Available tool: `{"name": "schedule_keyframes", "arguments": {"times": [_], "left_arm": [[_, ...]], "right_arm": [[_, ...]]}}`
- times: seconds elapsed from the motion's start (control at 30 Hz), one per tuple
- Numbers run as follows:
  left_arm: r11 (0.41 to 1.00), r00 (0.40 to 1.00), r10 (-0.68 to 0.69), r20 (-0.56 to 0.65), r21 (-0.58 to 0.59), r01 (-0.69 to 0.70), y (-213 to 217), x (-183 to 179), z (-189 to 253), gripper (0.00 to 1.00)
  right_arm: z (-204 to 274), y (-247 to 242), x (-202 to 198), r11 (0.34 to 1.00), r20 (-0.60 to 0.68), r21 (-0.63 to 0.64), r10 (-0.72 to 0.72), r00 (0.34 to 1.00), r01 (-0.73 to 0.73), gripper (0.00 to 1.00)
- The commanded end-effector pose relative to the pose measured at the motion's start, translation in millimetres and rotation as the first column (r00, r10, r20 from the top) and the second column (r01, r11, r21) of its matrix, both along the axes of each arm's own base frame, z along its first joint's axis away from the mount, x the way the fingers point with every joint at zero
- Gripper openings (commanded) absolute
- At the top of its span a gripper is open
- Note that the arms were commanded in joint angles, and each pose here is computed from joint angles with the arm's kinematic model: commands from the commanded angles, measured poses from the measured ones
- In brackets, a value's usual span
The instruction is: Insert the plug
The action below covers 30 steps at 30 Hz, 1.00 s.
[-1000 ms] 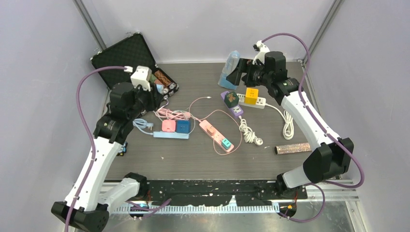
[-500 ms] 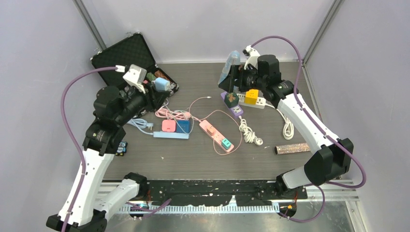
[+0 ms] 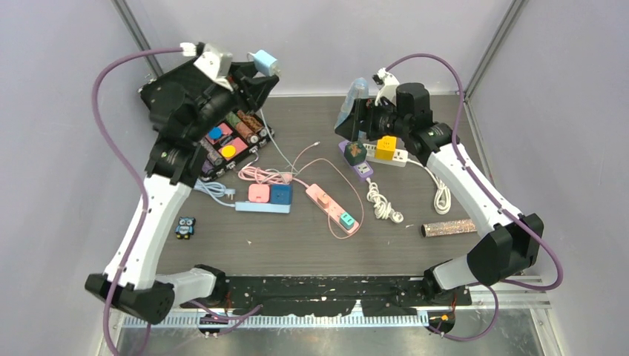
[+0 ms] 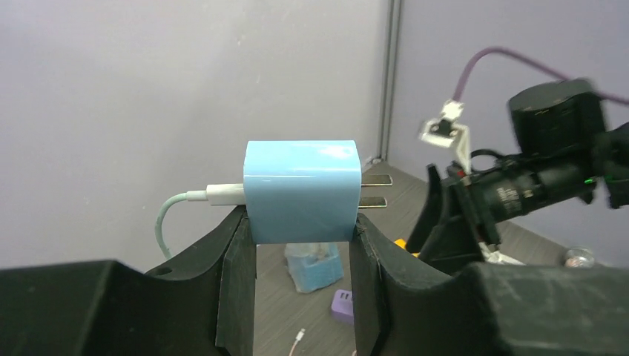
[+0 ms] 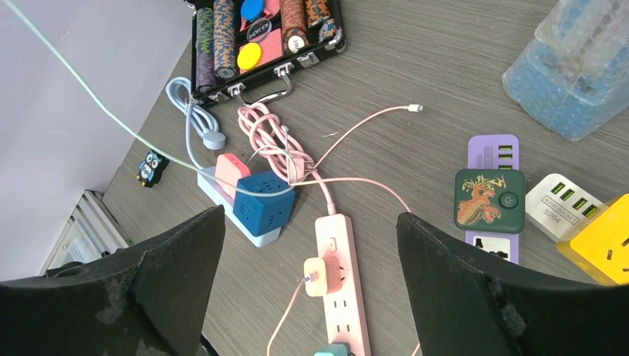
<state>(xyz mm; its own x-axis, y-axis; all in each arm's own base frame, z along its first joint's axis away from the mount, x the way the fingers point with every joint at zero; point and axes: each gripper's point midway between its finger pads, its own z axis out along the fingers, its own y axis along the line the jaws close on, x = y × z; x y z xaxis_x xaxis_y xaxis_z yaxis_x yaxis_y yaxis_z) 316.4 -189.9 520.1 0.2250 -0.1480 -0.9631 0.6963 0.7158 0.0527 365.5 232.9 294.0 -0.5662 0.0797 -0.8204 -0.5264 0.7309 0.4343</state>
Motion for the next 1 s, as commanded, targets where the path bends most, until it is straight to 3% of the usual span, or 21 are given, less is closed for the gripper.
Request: {"name": "schedule_keyframes", "arguments": {"times": [0.0,0.17,0.33,0.5,0.7,0.97], "left_arm": [[0.990,0.995,0.062,0.084,0.119,-0.071,-5,46,-18,0.00],[0.957,0.994,0.069,0.080,0.278,-0.089,-14,83,-86,0.00],[0.908,0.993,-0.011,0.118,0.418,-0.040,-38,77,-131,0.00],[0.816,0.984,-0.094,0.151,0.578,-0.010,-70,61,-168,0.00],[0.709,0.968,-0.154,0.199,0.705,-0.032,-84,53,-192,0.00],[0.656,0.947,-0.229,0.225,0.755,-0.020,-96,43,-198,0.00]], "right_arm": [[50,4,-5,0.999,0.113,0.046,0.020,0.993,-0.025,0.90],[62,9,-8,0.996,0.111,0.078,0.040,0.993,-0.049,0.90],[65,23,-22,0.983,0.130,0.078,0.153,0.980,-0.164,0.88],[66,39,-41,0.953,0.145,0.081,0.279,0.949,-0.293,0.84],[59,46,-61,0.918,0.171,0.048,0.380,0.909,-0.392,0.89],[56,50,-59,0.913,0.195,0.035,0.392,0.899,-0.406,0.86]]}}
